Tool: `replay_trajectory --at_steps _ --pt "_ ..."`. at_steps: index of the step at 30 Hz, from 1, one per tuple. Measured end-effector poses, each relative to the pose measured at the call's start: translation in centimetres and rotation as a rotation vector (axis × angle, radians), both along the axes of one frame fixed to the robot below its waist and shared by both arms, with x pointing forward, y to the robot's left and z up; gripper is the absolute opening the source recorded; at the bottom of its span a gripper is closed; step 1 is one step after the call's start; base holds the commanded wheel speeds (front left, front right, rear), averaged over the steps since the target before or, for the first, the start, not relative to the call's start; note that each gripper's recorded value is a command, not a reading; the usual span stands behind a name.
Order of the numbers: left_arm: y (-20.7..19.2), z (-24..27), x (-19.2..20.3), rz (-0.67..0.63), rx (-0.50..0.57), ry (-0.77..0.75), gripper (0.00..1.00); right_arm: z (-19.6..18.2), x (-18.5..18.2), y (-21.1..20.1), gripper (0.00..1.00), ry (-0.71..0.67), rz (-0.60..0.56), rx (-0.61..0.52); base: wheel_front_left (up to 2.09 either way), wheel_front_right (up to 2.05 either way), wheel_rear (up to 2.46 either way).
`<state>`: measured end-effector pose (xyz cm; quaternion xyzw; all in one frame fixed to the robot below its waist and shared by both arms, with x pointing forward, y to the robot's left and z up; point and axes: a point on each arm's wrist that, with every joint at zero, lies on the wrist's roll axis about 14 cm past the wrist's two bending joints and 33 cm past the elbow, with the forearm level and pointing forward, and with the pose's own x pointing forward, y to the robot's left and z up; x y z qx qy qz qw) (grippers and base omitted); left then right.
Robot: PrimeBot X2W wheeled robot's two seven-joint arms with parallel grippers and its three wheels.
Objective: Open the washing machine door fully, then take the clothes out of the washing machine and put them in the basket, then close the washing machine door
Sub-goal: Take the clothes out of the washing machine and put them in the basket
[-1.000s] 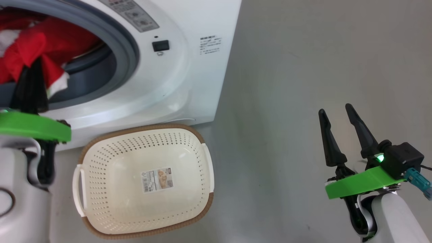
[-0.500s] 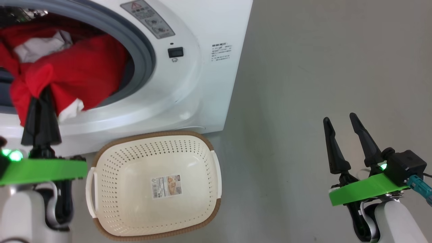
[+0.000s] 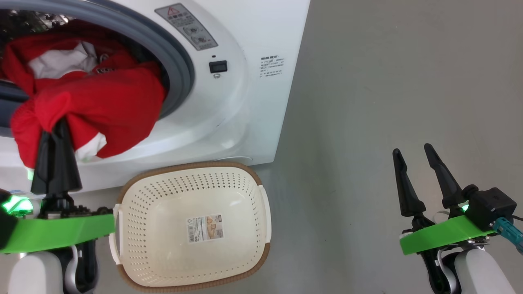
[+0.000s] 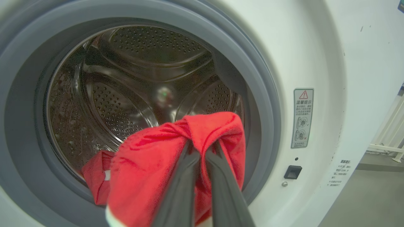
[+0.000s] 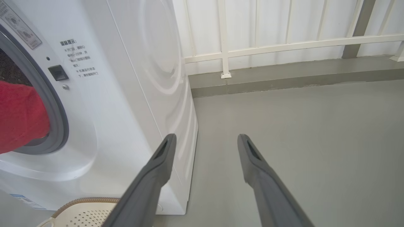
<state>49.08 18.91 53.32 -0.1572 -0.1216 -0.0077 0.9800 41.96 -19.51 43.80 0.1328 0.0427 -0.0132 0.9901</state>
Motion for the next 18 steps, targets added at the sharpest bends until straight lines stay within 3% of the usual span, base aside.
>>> replay_trajectory --at_steps 6,18 --pt "-0.4 -2.1 -0.1 -0.011 -0.004 0.061 0.00 -0.2 -0.1 0.2 1.00 0.005 0.005 0.002 0.00 0.00 0.00" --pt "-2.8 -14.4 -2.3 -0.087 -0.009 0.429 0.00 -2.2 0.3 0.1 1.00 0.056 0.001 0.015 0.00 0.00 0.00"
